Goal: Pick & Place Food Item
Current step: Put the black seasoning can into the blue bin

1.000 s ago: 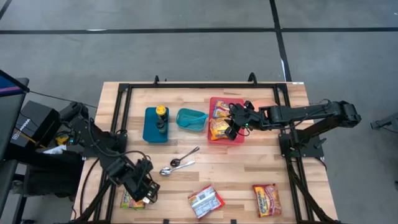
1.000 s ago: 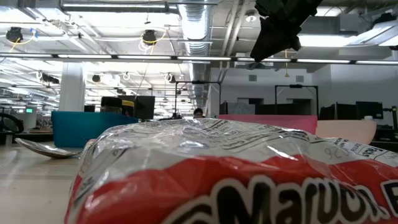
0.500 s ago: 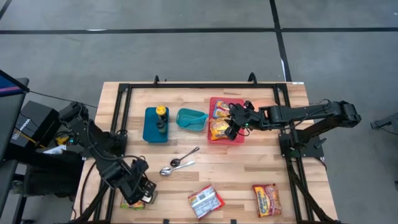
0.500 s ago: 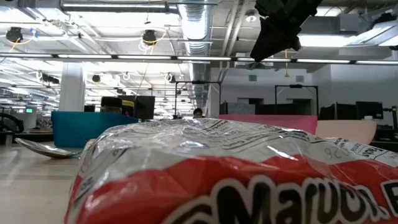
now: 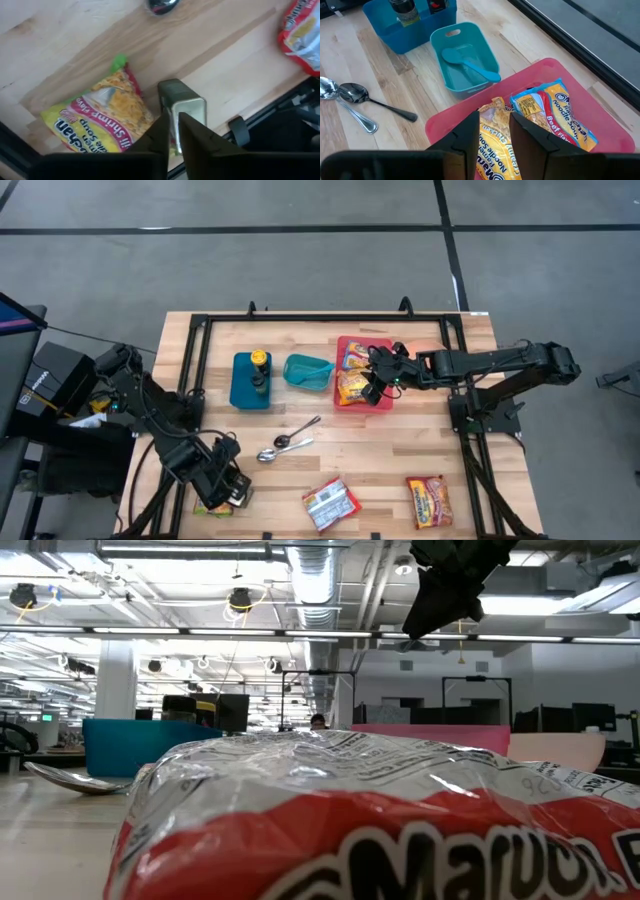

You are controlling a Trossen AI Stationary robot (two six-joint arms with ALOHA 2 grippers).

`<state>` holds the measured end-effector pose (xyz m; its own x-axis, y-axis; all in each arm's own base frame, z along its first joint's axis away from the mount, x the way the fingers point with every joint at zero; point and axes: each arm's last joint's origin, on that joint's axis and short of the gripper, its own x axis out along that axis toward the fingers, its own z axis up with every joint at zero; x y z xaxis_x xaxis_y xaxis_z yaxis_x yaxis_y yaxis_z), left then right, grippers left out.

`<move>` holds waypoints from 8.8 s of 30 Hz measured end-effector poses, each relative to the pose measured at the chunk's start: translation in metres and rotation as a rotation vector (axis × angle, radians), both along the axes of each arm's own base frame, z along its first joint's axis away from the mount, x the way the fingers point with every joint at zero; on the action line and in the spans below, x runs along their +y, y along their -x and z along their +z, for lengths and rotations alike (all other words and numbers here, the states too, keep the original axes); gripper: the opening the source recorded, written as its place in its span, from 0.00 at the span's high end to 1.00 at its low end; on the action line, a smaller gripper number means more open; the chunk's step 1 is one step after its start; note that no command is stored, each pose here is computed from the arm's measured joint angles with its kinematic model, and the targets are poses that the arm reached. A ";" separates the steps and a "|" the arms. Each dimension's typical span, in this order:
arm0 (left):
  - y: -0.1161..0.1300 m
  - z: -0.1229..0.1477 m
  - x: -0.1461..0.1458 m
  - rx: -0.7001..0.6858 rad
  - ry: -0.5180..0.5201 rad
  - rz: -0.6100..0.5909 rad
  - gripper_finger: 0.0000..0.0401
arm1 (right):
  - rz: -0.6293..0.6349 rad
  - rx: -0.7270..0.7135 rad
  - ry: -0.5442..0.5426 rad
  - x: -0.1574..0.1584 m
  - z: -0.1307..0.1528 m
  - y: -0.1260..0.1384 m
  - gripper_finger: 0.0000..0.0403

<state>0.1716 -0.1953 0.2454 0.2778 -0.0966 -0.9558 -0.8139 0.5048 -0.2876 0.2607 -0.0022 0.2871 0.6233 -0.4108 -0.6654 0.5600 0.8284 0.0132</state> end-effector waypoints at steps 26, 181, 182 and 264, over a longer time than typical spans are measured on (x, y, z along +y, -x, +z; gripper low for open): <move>-0.014 -0.012 -0.017 0.065 0.180 0.143 0.59 | 0.000 0.001 0.000 0.000 0.000 0.000 0.75; -0.036 -0.064 -0.031 0.067 0.053 -0.082 0.63 | -0.002 -0.008 -0.007 0.000 -0.026 0.001 0.75; -0.036 -0.064 -0.031 0.067 0.053 -0.082 0.63 | -0.002 -0.008 -0.007 0.000 -0.026 0.001 0.75; -0.039 -0.063 -0.028 0.033 0.019 -0.089 0.65 | -0.002 -0.007 -0.007 0.000 -0.026 0.001 0.75</move>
<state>0.2104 -0.2237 0.1821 0.2361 -0.1375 -0.9620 -0.7750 0.5705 -0.2717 0.2596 -0.0022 0.2616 0.6271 -0.4071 -0.6640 0.5616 0.8271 0.0232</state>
